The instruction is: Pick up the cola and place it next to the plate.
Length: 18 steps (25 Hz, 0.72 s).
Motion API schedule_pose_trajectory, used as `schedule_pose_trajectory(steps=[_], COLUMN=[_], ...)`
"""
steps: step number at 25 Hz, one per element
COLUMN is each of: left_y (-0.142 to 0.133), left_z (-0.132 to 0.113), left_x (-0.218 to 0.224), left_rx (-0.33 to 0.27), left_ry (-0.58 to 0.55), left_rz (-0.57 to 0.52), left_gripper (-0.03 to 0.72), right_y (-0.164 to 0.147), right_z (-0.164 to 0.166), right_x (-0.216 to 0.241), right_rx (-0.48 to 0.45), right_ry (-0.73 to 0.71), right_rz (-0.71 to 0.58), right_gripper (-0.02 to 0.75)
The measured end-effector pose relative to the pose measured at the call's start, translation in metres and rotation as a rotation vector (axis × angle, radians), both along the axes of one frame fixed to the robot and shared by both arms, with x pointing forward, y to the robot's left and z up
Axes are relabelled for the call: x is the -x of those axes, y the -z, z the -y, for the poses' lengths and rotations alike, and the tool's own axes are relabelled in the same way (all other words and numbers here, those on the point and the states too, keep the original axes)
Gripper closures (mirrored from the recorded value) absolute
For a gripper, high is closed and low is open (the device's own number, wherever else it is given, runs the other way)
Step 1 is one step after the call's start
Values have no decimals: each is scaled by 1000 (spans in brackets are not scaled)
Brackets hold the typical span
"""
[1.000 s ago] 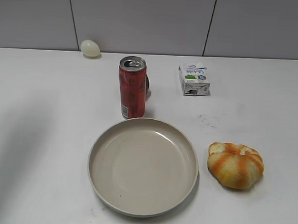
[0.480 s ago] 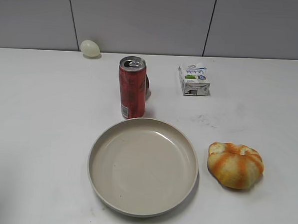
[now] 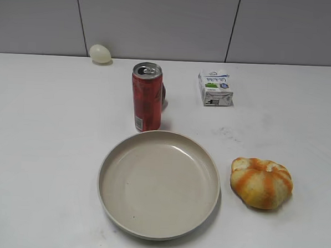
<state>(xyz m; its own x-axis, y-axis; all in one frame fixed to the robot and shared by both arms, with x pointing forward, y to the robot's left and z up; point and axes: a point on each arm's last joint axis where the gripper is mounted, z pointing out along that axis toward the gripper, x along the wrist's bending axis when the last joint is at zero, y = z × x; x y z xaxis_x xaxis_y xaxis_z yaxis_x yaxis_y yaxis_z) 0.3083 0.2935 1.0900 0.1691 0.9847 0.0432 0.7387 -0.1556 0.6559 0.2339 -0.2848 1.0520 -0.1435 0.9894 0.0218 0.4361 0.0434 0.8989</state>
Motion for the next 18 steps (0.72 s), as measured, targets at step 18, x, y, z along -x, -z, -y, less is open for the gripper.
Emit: schedule_pose_trajectory(steps=[18], left_y=[34], left_z=[-5], left_x=[64], left_rx=[35], left_ry=[-17], left_rz=[333], left_gripper=[117], right_y=[0], right_z=[0], right_x=[0], right_rx=[1], right_ry=[0], right_rz=[0], right_gripper=[206])
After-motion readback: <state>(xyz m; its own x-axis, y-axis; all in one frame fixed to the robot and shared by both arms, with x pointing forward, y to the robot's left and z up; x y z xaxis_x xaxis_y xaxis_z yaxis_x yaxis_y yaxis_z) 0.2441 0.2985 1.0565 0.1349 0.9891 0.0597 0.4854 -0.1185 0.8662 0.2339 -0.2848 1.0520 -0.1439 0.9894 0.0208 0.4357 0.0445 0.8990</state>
